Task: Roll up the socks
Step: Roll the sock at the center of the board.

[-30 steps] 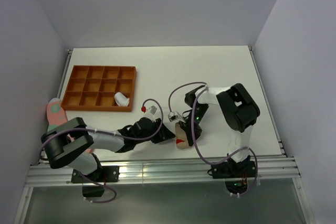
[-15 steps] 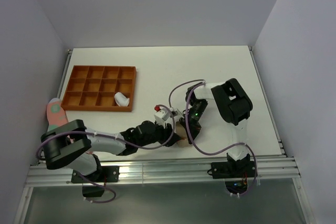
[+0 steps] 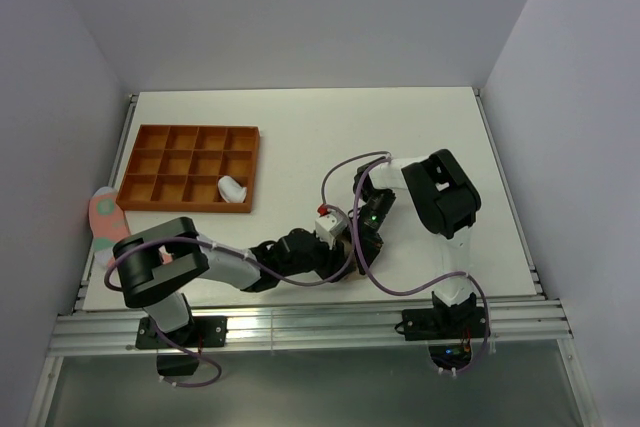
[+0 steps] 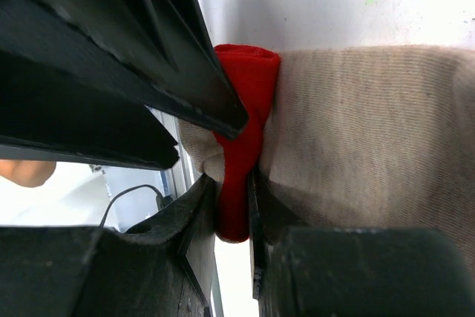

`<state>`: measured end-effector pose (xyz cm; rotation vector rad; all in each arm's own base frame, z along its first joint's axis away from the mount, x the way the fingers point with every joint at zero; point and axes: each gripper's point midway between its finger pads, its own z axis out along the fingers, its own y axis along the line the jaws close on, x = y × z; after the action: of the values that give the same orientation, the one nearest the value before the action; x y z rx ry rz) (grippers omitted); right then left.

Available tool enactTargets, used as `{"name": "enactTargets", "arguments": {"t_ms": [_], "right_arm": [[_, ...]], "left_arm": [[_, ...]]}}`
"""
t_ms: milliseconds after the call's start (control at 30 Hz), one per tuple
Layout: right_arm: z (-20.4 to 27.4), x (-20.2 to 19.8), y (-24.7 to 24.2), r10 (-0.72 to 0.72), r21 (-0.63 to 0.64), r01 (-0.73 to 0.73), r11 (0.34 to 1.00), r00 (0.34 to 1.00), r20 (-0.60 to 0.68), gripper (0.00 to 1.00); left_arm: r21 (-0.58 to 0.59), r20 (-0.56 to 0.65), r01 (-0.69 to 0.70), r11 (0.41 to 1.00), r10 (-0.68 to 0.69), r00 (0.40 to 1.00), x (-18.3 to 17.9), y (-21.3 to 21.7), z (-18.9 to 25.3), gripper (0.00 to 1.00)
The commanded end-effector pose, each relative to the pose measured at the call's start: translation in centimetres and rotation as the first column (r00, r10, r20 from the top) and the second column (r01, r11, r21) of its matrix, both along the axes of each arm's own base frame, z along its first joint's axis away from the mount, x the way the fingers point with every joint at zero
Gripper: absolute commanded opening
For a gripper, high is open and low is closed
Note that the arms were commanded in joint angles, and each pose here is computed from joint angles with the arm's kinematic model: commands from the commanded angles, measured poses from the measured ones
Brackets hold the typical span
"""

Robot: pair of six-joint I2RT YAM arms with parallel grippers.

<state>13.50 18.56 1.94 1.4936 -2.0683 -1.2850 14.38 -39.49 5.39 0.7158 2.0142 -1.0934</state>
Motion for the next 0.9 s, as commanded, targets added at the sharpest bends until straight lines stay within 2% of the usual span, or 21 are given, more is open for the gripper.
{"name": "enactTargets", "arguments": {"t_ms": [0,300,600,800,867], "right_arm": [[-0.9,1.5,-0.1,0.017,-0.009,-0.016,1.0,0.998,0.064,0.11],[-1.0,1.7,0.0,0.004,-0.01,-0.003,1.0,0.997,0.082,0.11],[-0.7,2.2,0.3,-0.029,0.001,0.029,1.0,0.991,0.134,0.12],[-0.4,3.5,0.7,-0.072,0.018,0.07,0.997,0.969,0.236,0.2],[-0.5,4.3,0.8,-0.088,0.026,0.085,0.996,0.952,0.292,0.24]], "left_arm": [[-0.056,0.045,0.061,0.997,-0.059,0.997,-0.1,-1.7,1.5,0.44],[-0.061,-0.007,0.088,0.994,-0.089,0.996,-1.3,-1.4,0.5,0.42],[0.027,-0.133,0.123,0.992,-0.119,0.984,-2.3,-2.0,-2.5,0.34],[0.099,-0.221,0.136,0.986,-0.111,0.969,-2.6,-2.7,-3.5,0.13],[0.168,-0.28,0.119,0.979,-0.069,0.958,-2.8,-2.0,-4.9,0.05]]}}
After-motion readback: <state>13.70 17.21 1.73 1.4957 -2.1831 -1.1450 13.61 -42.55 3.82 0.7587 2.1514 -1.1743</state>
